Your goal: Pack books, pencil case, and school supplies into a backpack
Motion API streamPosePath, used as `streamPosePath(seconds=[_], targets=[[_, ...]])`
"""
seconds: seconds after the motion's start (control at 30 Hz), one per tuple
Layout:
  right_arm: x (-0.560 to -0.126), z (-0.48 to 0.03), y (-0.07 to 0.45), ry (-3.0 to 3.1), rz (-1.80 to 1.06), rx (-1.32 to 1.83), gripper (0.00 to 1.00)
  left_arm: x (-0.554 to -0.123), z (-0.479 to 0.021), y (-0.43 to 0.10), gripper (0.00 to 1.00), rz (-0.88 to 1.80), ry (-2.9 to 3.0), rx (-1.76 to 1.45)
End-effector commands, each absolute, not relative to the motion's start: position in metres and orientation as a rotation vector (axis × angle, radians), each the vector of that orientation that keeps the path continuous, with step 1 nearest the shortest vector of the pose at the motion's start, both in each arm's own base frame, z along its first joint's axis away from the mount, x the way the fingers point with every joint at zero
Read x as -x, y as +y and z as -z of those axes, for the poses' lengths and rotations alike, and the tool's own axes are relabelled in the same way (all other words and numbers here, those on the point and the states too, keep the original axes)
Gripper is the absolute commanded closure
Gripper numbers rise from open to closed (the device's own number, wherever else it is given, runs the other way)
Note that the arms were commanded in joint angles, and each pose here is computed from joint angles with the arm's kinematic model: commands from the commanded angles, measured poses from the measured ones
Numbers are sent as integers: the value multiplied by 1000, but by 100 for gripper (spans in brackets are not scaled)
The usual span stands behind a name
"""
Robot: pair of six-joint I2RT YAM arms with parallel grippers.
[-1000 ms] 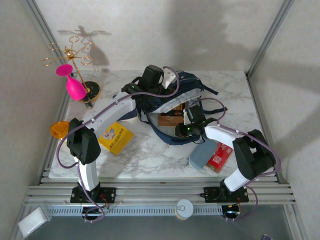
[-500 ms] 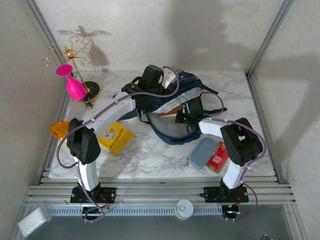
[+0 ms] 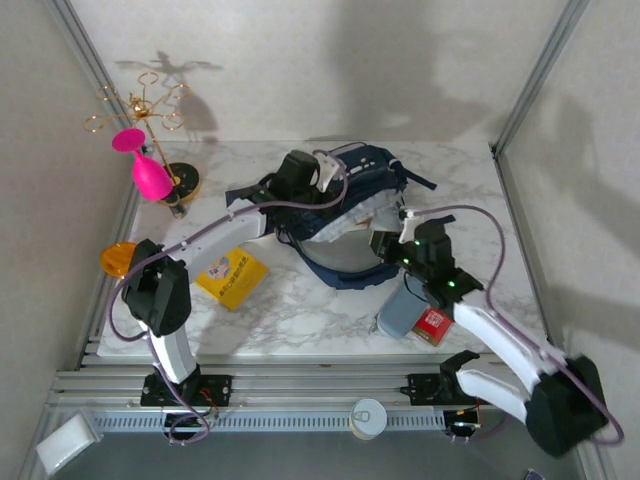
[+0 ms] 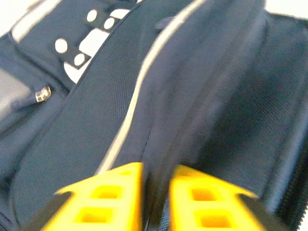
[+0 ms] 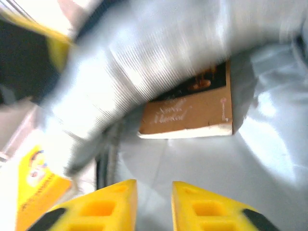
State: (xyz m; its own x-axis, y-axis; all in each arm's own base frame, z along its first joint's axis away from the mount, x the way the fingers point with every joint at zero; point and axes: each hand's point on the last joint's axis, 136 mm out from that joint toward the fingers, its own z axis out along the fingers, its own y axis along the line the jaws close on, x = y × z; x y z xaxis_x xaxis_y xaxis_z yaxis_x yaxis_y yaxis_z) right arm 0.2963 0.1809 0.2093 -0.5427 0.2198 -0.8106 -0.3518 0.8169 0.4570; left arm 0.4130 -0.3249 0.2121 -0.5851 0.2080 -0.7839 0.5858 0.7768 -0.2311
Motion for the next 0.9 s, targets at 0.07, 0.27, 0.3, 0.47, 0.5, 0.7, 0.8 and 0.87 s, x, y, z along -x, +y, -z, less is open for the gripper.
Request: streamPosePath(seconds=[0.07,0.27,0.3,0.47,0.5,0.7,0.8,0.87], targets=[[-267,-218,169,2121,-746,72,61,-384,-227,-310,59,876,2133,-322],[-269,-209,208,2257,-859,175,56,-362,-203,-214,42,684,2199,163],[-269,-206,220,2267,-874,207,54,-362,-195,-186,40,591,2215,269],[-274,-191,265,2303,-902,312,48,-368,-150,-80,29,314,2269,597],[-274,-190,275,2297,-929,328,46,-372,-142,-64,29,248,2278,631],[-269,-175,312,2299,-982,411,38,-399,-104,-7,21,46,2344,725],[-271,-170,316,2307,-989,403,37,-412,-94,11,21,20,2342,763],[-271,-168,317,2307,-993,397,36,-421,-88,17,20,12,2347,770]])
